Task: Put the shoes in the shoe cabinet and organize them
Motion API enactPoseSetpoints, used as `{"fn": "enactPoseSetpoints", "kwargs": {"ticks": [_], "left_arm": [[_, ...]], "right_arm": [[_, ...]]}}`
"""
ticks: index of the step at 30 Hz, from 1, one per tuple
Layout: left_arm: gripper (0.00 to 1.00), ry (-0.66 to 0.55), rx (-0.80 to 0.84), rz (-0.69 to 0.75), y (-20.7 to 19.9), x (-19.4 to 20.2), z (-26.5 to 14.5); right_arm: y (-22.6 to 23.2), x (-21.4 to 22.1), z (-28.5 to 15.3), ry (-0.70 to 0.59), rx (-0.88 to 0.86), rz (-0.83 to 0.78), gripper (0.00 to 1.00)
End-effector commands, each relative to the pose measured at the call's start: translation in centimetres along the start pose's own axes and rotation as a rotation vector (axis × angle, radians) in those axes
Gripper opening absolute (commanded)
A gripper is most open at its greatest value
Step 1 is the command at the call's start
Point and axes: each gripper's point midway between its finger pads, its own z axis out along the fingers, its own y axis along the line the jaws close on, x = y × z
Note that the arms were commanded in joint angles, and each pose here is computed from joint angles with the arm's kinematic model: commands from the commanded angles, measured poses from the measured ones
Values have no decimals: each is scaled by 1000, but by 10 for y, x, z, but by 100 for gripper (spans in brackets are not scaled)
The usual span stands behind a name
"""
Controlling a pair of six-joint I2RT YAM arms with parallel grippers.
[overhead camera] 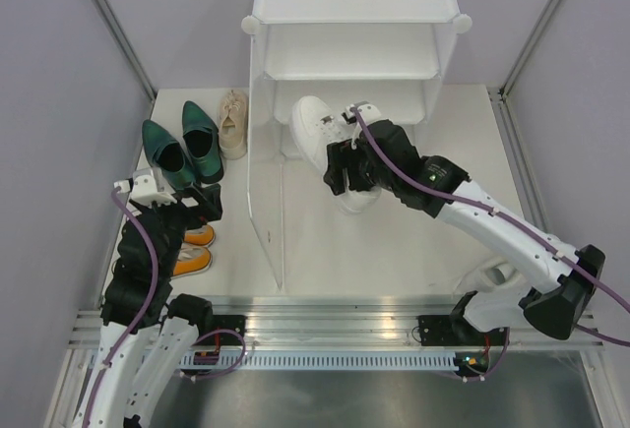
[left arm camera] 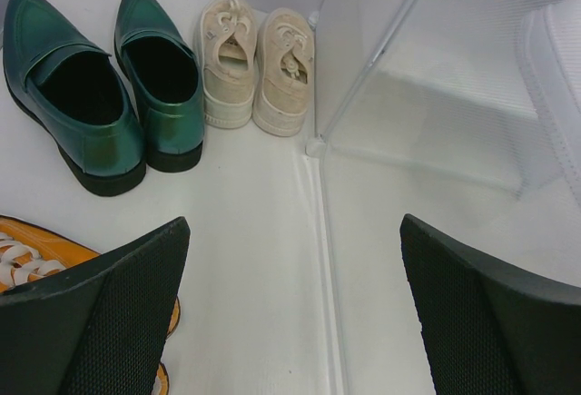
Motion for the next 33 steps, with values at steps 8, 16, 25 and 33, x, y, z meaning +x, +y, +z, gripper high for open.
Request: {"fn": "enactPoseSetpoints", "kwargs": {"ticks": [8, 16, 25, 33], "left_arm": [[100, -23, 0, 0, -1, -5, 2], [100, -17, 11, -2, -3, -5, 2], [100, -6, 21, -2, -5, -2, 4], [100, 1, 22, 0, -5, 0, 4]], "right_arm": [[6, -60, 33, -158, 1, -1, 1], [-16, -82, 62, -166, 74, 15, 1], [-23, -128, 58, -235, 131, 14, 1], [-23, -134, 53, -251, 132, 16, 1]]}}
